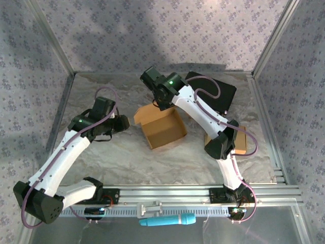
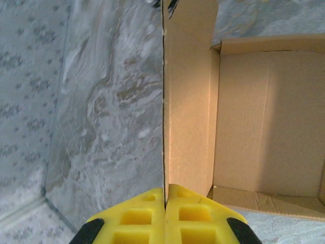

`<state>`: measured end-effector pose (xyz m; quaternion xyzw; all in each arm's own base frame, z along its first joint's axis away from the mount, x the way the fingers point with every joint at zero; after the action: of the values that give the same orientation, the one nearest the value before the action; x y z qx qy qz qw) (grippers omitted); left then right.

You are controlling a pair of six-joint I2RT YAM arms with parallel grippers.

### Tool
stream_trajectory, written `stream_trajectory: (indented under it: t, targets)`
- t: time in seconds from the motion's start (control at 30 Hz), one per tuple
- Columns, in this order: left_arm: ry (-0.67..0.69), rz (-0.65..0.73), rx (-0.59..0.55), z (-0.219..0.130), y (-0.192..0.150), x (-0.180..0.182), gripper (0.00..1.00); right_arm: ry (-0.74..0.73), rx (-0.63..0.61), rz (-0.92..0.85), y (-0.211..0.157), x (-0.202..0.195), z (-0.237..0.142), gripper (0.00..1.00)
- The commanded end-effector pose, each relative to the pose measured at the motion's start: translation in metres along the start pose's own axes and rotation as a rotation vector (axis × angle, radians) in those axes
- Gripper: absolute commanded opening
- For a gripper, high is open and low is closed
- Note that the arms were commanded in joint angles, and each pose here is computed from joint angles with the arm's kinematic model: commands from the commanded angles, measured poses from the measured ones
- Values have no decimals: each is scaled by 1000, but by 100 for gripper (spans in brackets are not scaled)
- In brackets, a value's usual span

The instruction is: Fold the paper box

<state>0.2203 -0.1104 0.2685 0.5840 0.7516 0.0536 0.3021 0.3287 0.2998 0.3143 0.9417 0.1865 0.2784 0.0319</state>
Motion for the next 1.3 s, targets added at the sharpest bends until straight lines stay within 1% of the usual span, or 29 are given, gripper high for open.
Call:
stream_trajectory:
  t: [0.0, 0.07, 0.17, 0.27, 0.37, 0.43, 0.47, 0.57, 0.63, 0.67, 0.7, 0.73, 0.8, 0.83, 0.87, 0.9, 0.93, 1.0, 1.03, 1.07, 1.13, 1.2, 1.27]
  targets:
    - [-10, 51, 38, -1, -5, 0, 49, -59, -112, 140, 15, -14, 10, 0]
    - [-21, 66, 47, 4, -5, -2, 49, -11, -110, 139, 17, -9, 12, 0]
    - [-61, 98, 94, 16, -7, -8, 48, 9, -70, 116, 23, -4, 20, 10]
    - [-59, 143, 125, 30, -8, -9, 47, -1, -10, 64, 31, 0, 24, 16]
    - [-68, 202, 116, 39, -4, -12, 48, 12, 22, -36, 44, 2, 16, 24]
    - [-93, 246, 92, 41, 0, -17, 50, 50, 19, -141, 59, 6, 3, 30]
    - [-107, 263, 85, 43, 2, -19, 52, 78, 16, -194, 66, 8, -4, 31]
    - [-149, 319, 55, 49, 9, -28, 54, 185, -18, -468, 93, 17, -30, 34]
    - [-161, 360, 36, 55, 14, -32, 54, 334, -38, -782, 104, 25, -45, 34]
    - [-162, 375, 27, 57, 17, -34, 54, 404, -31, -924, 107, 25, -50, 37]
    - [-161, 394, 23, 61, 19, -35, 54, 460, -6, -1082, 109, 19, -49, 39]
    - [-158, 409, 23, 66, 22, -36, 55, 487, -1, -1218, 114, 9, -48, 40]
    - [-145, 429, 24, 74, 27, -38, 55, 478, 58, -1381, 127, -17, -33, 40]
    - [-137, 433, 30, 78, 31, -39, 55, 480, 102, -1418, 137, -32, -24, 39]
    - [-132, 431, 34, 81, 35, -40, 56, 512, 145, -1441, 146, -42, -17, 38]
    - [-138, 428, 43, 85, 39, -41, 56, 561, 161, -1450, 157, -52, -10, 39]
    - [-144, 426, 51, 89, 42, -42, 56, 578, 159, -1396, 170, -61, 2, 39]
    - [-144, 423, 57, 94, 47, -45, 56, 631, 164, -1327, 182, -68, 19, 41]
    - [-149, 424, 63, 96, 49, -47, 56, 625, 160, -1332, 185, -71, 29, 41]
    - [-154, 425, 70, 99, 49, -48, 56, 586, 146, -1348, 188, -73, 39, 41]
    - [-159, 423, 86, 103, 49, -49, 55, 537, 164, -1390, 188, -80, 62, 41]
    - [-161, 417, 102, 107, 48, -49, 54, 542, 210, -1418, 187, -82, 79, 41]
    - [-160, 412, 115, 109, 47, -49, 53, 574, 264, -1437, 182, -79, 87, 42]
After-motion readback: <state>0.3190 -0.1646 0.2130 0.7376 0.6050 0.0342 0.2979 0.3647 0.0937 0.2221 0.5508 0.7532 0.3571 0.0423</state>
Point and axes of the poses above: each hand's point on the last joint's axis, 136 mm out from that joint toward the fingers, its own z axis out along the fingers, its own x axis along the line the jaws close on, y = z × x, the point moved 7 cm from there along -z, back along the fingers, and after that the axes turned 2 degrees about -z, right-handed, at the moved point
